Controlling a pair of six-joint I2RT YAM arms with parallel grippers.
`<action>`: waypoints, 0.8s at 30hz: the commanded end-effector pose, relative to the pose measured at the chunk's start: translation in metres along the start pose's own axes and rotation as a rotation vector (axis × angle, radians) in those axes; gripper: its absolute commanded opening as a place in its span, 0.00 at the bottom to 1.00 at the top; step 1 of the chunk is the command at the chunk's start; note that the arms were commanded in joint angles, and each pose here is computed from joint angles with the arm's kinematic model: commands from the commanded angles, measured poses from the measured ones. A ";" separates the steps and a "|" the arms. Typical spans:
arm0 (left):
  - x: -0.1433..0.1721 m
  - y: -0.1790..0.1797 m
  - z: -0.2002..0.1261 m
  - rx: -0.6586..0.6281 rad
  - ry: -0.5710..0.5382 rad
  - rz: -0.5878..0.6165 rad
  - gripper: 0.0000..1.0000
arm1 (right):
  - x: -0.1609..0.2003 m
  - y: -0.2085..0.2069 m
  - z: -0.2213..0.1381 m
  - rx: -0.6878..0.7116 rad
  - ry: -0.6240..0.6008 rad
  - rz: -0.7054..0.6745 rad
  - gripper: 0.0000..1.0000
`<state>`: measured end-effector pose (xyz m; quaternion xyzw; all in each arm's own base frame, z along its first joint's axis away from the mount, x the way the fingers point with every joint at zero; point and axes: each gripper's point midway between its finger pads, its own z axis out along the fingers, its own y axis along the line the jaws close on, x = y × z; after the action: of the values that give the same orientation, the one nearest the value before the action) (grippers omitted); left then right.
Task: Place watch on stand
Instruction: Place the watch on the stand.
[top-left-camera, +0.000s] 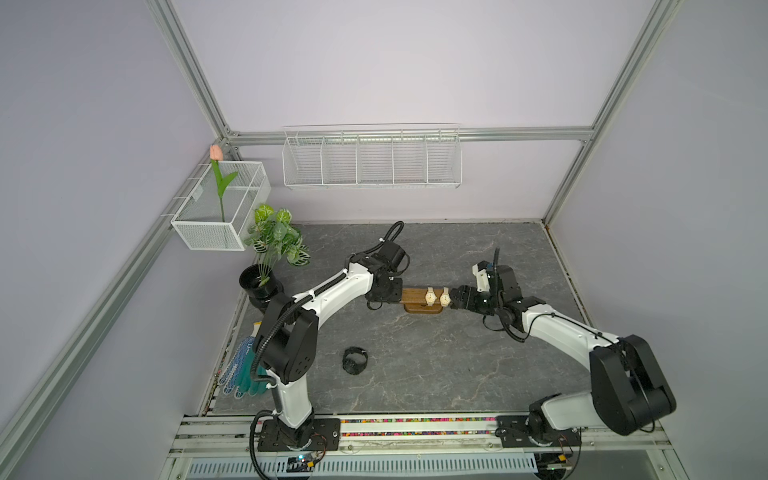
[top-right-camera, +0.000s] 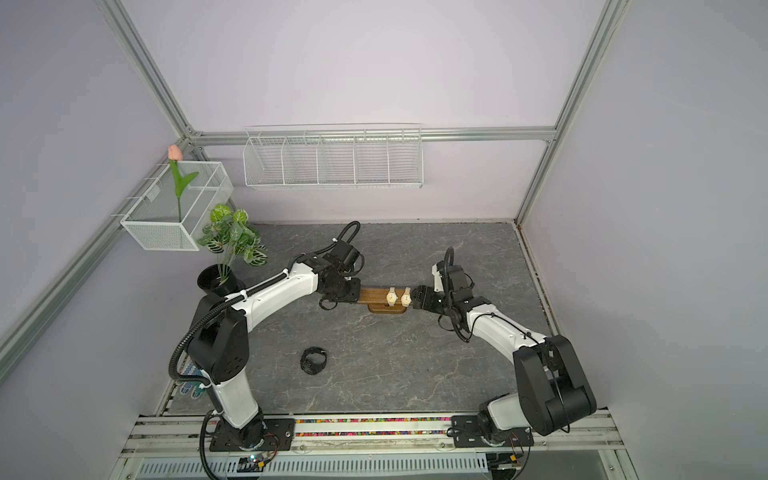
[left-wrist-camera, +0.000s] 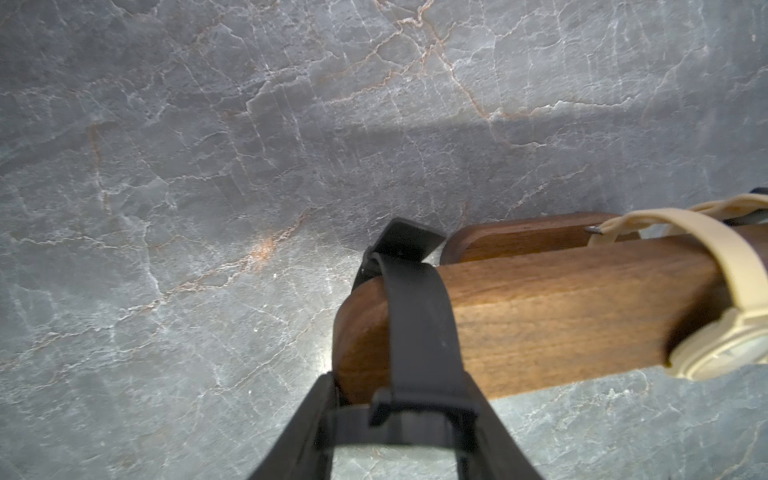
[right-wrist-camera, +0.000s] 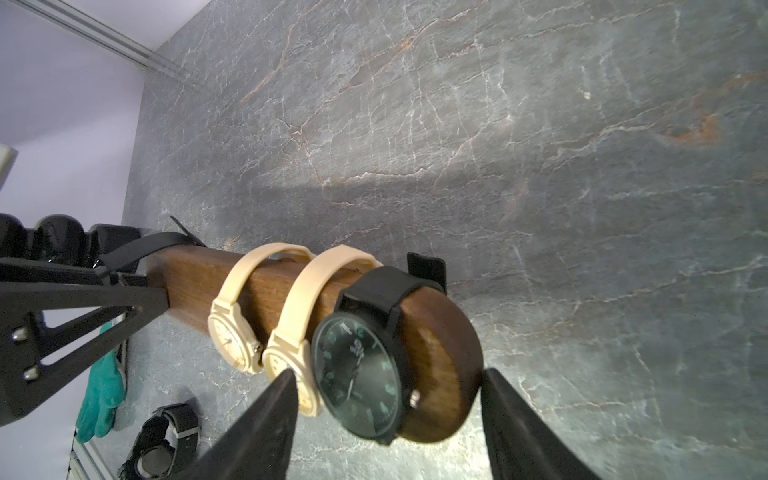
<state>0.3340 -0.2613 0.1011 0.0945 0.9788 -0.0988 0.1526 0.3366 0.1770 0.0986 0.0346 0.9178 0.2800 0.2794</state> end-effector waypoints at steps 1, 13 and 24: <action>0.001 -0.027 0.000 0.102 0.017 0.003 0.45 | -0.002 0.028 -0.007 -0.091 0.004 -0.037 0.70; 0.004 -0.034 -0.003 0.154 0.008 0.016 0.47 | -0.003 0.027 -0.005 -0.092 0.006 -0.035 0.70; -0.003 -0.033 -0.019 0.134 -0.053 0.039 0.61 | -0.002 0.027 -0.004 -0.091 0.006 -0.037 0.70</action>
<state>0.3301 -0.2688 0.1043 0.1026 0.9755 -0.1186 0.1541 0.3370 0.1759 0.0979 0.0361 0.9187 0.2752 0.2810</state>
